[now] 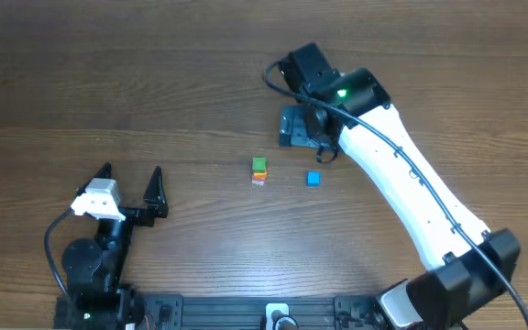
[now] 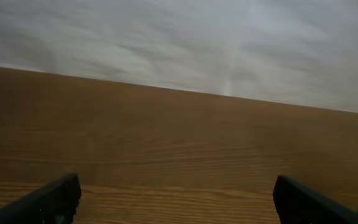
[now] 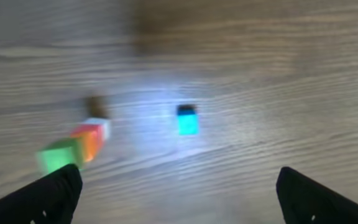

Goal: Stack Cubes

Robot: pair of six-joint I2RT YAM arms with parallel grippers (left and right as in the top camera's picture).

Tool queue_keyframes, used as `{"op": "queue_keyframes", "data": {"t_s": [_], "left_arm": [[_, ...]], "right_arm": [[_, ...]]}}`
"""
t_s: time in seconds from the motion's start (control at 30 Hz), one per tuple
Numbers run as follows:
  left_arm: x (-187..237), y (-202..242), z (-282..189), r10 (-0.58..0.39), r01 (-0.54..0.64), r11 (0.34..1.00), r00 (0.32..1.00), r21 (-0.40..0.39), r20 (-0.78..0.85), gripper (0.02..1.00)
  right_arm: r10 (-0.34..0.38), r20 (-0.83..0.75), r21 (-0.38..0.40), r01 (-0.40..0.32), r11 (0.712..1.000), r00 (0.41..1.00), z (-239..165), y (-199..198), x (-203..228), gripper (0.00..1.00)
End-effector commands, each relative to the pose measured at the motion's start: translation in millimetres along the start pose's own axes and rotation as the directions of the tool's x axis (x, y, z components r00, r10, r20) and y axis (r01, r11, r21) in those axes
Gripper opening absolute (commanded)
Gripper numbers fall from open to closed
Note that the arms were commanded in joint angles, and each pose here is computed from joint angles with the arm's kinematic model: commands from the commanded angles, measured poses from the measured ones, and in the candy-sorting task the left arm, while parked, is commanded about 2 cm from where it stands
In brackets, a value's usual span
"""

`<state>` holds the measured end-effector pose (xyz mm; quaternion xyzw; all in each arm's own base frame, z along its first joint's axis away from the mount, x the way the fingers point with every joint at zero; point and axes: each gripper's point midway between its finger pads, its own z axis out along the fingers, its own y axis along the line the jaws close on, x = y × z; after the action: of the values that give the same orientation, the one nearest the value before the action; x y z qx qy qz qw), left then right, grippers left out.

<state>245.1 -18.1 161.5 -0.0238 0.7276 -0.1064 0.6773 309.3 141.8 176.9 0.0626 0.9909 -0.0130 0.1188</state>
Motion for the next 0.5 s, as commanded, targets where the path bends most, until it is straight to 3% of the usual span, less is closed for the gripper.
{"op": "queue_keyframes", "data": {"t_s": [0.03, 0.3, 0.5], "left_arm": [[2, 0, 0, 0.014, -0.014, 1.000, 1.000, 0.004, -0.002, 1.000], [2, 0, 0, 0.014, -0.014, 1.000, 1.000, 0.004, -0.002, 1.000], [2, 0, 0, 0.014, -0.014, 1.000, 1.000, 0.004, -0.002, 1.000]], "right_arm": [[-0.033, -0.099, 0.026, 0.035, 0.999, 0.995, 51, -14, 23, 0.991], [-0.033, -0.150, -0.029, 0.029, 0.999, 0.988, 111, -12, 56, 0.987], [-0.036, -0.156, -0.029, 0.032, 0.999, 0.987, 133, -17, 68, 0.978]]}}
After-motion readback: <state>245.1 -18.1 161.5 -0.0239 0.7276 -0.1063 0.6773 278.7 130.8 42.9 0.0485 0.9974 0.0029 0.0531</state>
